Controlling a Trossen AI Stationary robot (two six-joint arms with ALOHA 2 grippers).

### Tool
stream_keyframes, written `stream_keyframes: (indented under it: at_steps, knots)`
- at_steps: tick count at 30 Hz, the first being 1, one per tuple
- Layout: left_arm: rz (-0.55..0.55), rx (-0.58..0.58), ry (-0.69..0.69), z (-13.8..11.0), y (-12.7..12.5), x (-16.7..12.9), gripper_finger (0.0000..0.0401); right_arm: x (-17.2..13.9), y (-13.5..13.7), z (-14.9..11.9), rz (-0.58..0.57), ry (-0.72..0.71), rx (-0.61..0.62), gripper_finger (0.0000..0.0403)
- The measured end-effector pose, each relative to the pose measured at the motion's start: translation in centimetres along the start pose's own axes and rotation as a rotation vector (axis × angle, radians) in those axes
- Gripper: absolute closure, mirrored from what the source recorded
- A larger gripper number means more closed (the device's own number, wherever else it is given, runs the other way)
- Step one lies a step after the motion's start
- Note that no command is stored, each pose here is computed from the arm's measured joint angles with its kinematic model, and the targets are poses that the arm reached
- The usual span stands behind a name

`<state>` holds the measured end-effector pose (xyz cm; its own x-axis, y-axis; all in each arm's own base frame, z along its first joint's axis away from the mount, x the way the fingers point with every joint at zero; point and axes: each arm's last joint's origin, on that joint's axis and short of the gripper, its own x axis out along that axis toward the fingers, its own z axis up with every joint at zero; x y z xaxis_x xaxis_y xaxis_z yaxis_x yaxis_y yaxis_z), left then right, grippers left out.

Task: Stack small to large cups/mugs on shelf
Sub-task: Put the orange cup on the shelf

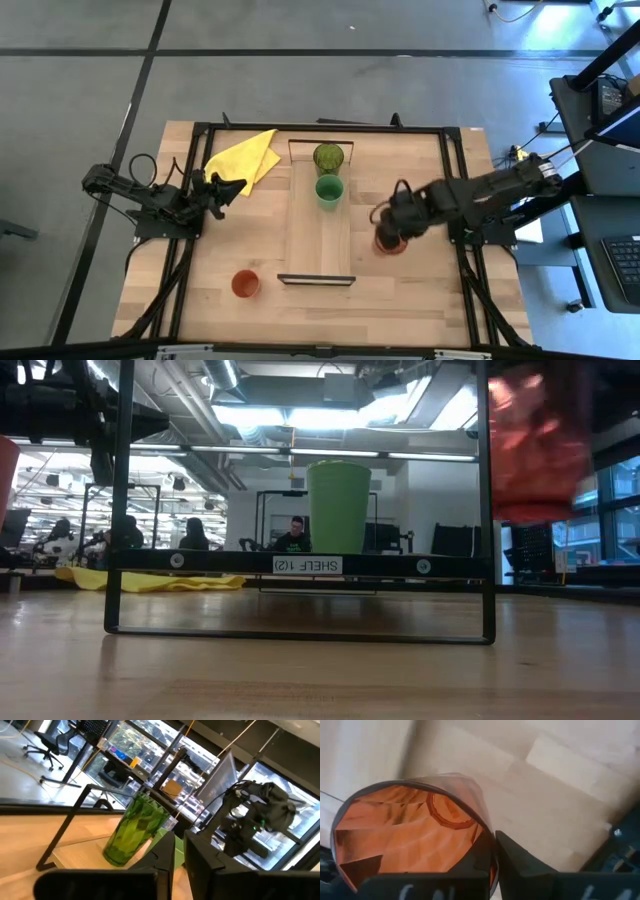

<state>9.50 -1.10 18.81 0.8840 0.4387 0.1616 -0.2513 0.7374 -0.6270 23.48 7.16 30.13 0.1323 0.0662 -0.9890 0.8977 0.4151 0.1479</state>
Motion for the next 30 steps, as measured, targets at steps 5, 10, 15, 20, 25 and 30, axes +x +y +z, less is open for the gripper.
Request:
stream_keyframes:
  at_steps: [5, 10, 15, 20, 25, 30]
  knots:
    - [0.001, -0.030, 0.002, 0.0, 0.0, 0.0, 0.0366, -2.0, 0.5, 3.6, 0.060, -0.102, 0.051, 0.0389]
    - [0.001, -0.078, 0.002, 0.0, 0.0, 0.0, 0.0366, -2.2, 1.6, 6.5, 0.072, -0.132, 0.056, 0.0389]
    - [0.001, -0.094, 0.002, 0.0, 0.0, 0.0, 0.0366, -0.5, 4.5, 8.8, 0.132, -0.118, -0.006, 0.0387]
    - [0.001, -0.097, 0.002, 0.0, 0.0, 0.0, 0.0366, 0.5, 7.0, 9.9, 0.120, -0.089, -0.059, 0.0387]
    - [0.002, -0.095, 0.004, 0.0, 0.0, 0.0, 0.0366, 0.5, 8.8, 10.6, 0.144, -0.093, -0.064, 0.0386]
    - [0.002, -0.088, 0.004, -0.1, 0.0, 0.0, 0.0366, 1.6, 10.0, 11.1, 0.146, -0.048, -0.068, 0.0385]
